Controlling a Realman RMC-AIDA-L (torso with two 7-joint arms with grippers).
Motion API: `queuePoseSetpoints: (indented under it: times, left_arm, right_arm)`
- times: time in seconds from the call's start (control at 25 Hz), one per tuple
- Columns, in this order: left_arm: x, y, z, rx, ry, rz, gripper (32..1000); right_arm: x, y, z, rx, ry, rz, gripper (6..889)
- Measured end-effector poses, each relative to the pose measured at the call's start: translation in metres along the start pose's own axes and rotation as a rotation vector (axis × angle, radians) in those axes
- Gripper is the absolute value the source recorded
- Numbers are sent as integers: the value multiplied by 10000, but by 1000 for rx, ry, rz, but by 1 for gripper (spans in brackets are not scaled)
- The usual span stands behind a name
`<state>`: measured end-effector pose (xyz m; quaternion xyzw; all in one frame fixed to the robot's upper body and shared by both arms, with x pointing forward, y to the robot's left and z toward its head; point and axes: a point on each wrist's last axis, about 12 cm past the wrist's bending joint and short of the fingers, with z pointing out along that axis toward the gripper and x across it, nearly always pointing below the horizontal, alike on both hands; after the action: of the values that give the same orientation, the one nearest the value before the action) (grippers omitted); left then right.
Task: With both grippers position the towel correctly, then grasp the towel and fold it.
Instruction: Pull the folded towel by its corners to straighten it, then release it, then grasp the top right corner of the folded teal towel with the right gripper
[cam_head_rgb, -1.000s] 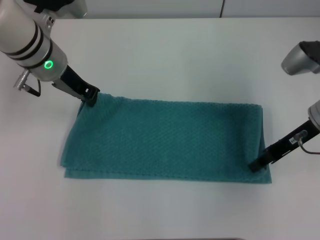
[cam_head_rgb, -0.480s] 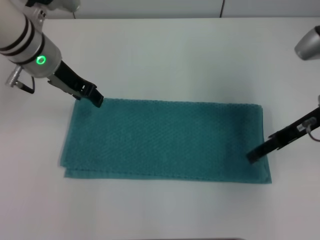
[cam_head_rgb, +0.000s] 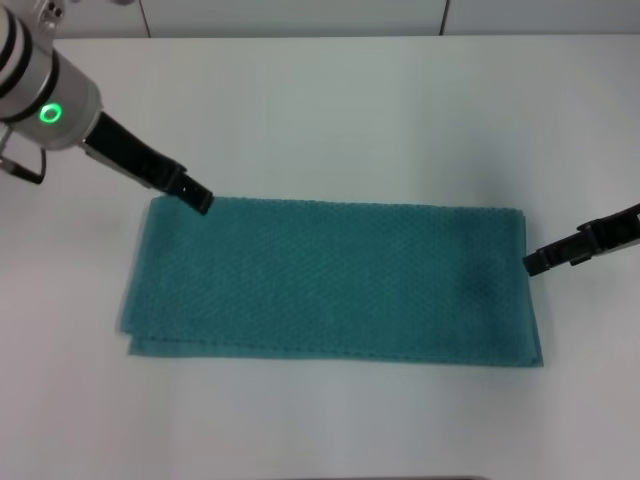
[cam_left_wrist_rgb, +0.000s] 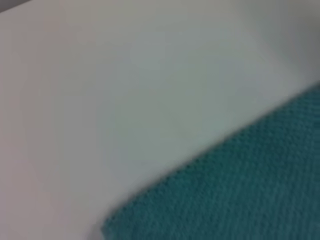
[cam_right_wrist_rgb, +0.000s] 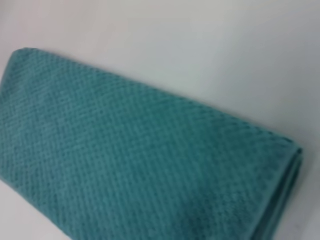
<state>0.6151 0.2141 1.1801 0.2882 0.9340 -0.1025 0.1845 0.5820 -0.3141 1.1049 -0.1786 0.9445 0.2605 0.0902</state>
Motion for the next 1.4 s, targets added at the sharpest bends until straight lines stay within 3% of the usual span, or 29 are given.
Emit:
queuePoseSetpoints:
  times: [0.08, 0.12, 0.24, 0.56, 0.76, 1.0, 1.2, 1.4]
  left_arm:
    - [20, -21, -34, 4, -1, 18, 829]
    - [99, -52, -80, 15, 13, 47, 841]
    - [176, -72, -128, 30, 28, 67, 863]
    - [360, -2, -140, 28, 70, 26, 862]
    - [378, 9, -104, 11, 80, 26, 861]
    - [341, -36, -55, -17, 100, 57, 860]
    - [338, -41, 7, -49, 131, 64, 859]
    - [330, -42, 18, -54, 133, 66, 858]
  right_arm:
    - [19, -32, -9, 12, -8, 18, 856]
    - [28, -50, -14, 21, -14, 28, 856]
    - [53, -105, -25, 43, -37, 62, 855]
    - [123, -222, -13, 85, -83, 152, 855]
    - [102, -230, -8, 96, -89, 174, 855]
    - [71, -227, 116, 110, -77, 186, 855]
    - [-29, -139, 231, 91, -59, 164, 854]
    - [-90, -63, 295, 91, -31, 133, 854]
